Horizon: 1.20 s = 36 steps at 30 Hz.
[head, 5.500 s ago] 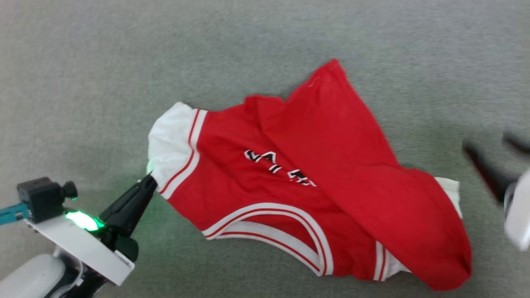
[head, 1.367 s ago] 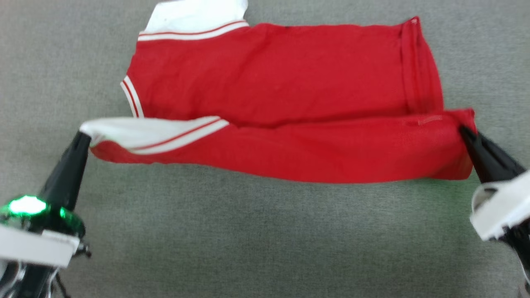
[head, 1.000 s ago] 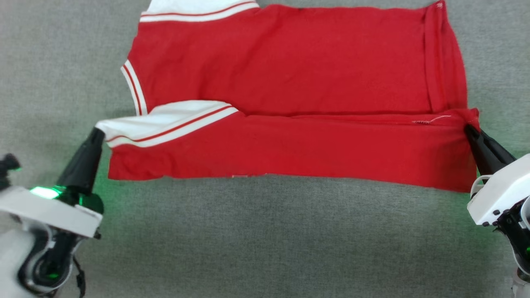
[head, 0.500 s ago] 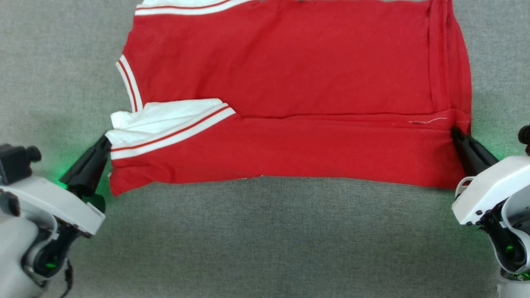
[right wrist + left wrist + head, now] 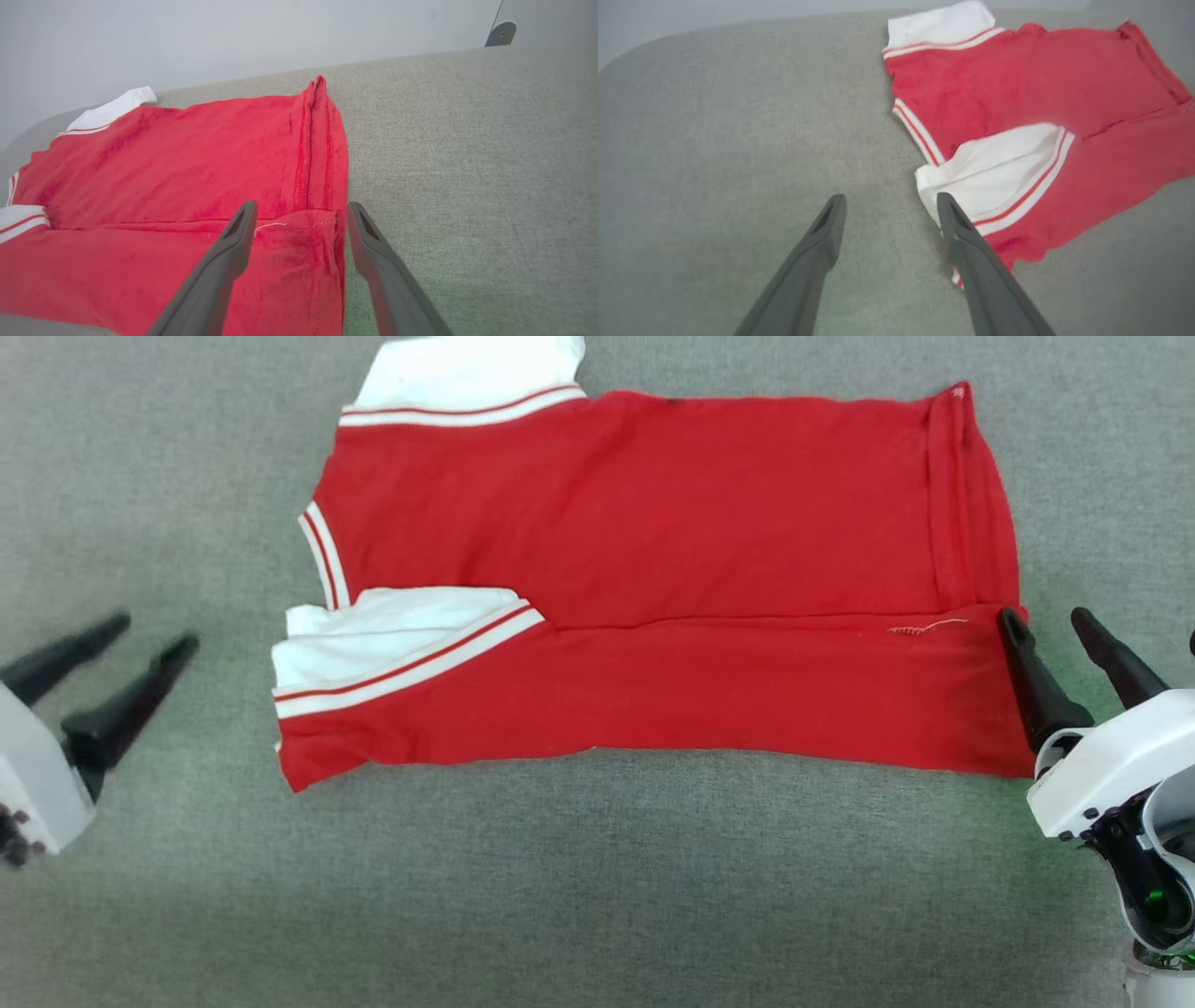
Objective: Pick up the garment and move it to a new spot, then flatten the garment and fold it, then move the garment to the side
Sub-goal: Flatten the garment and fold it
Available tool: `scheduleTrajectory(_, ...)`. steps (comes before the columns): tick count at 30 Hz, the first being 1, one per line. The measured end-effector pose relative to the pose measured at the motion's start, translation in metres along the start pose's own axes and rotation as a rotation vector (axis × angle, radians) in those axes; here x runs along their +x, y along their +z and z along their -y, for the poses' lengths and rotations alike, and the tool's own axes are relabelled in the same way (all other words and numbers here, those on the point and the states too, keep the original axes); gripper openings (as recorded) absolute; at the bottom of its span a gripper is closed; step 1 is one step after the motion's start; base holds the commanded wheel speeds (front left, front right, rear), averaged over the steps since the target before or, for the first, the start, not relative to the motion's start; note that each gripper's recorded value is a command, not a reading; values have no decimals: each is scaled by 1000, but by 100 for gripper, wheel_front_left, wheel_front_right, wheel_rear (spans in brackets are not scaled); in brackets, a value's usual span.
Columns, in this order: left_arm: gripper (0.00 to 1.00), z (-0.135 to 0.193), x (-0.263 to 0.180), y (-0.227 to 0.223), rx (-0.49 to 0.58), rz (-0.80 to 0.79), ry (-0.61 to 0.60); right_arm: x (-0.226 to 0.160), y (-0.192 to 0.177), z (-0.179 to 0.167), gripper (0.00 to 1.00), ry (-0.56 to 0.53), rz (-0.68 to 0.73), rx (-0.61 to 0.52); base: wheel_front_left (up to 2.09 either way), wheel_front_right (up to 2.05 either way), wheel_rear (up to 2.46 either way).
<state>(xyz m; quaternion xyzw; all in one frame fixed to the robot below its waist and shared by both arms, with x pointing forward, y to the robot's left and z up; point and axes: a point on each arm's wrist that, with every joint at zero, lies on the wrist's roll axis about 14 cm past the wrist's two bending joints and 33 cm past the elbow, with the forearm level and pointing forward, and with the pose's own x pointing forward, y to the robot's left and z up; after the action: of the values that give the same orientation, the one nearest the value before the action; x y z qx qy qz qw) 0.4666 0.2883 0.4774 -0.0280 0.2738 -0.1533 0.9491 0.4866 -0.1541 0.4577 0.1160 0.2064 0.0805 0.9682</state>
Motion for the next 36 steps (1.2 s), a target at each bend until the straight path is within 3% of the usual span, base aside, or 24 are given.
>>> scheduleTrajectory(6, 100, 19, -12, -40, -51, -334, -63, -5, 7, 1, 100, -3, 24, 5, 0, 0, 0)
scheduleTrajectory(22, 100, 56, 30, -80, -267, -552, -210, 1, -12, 20, 100, -45, -8, 22, 0, 0, 0)
scheduleTrajectory(28, 100, 62, 35, -85, -279, -594, -239, 1, -13, 26, 100, -58, -13, 20, 0, 0, 0)
scheduleTrajectory(29, 90, 63, 35, -85, -279, -595, -240, 2, -12, 26, 100, -58, -11, 19, 0, 0, 0)
scheduleTrajectory(30, 61, 63, 36, -85, -279, -598, -241, 2, -11, 26, 100, -58, -8, 17, 0, 0, 0)
scheduleTrajectory(32, 25, 62, 37, -84, -279, -594, -238, 2, -13, 23, 100, -51, -24, 12, 0, 0, 0)
scheduleTrajectory(33, 0, 62, 38, -84, -280, -588, -238, 2, -15, 21, 100, -47, -39, 7, 0, 0, 0)
scheduleTrajectory(36, 0, 65, 40, -84, -280, -584, -249, 4, -27, 14, 100, -36, -119, -27, 0, 0, 0)
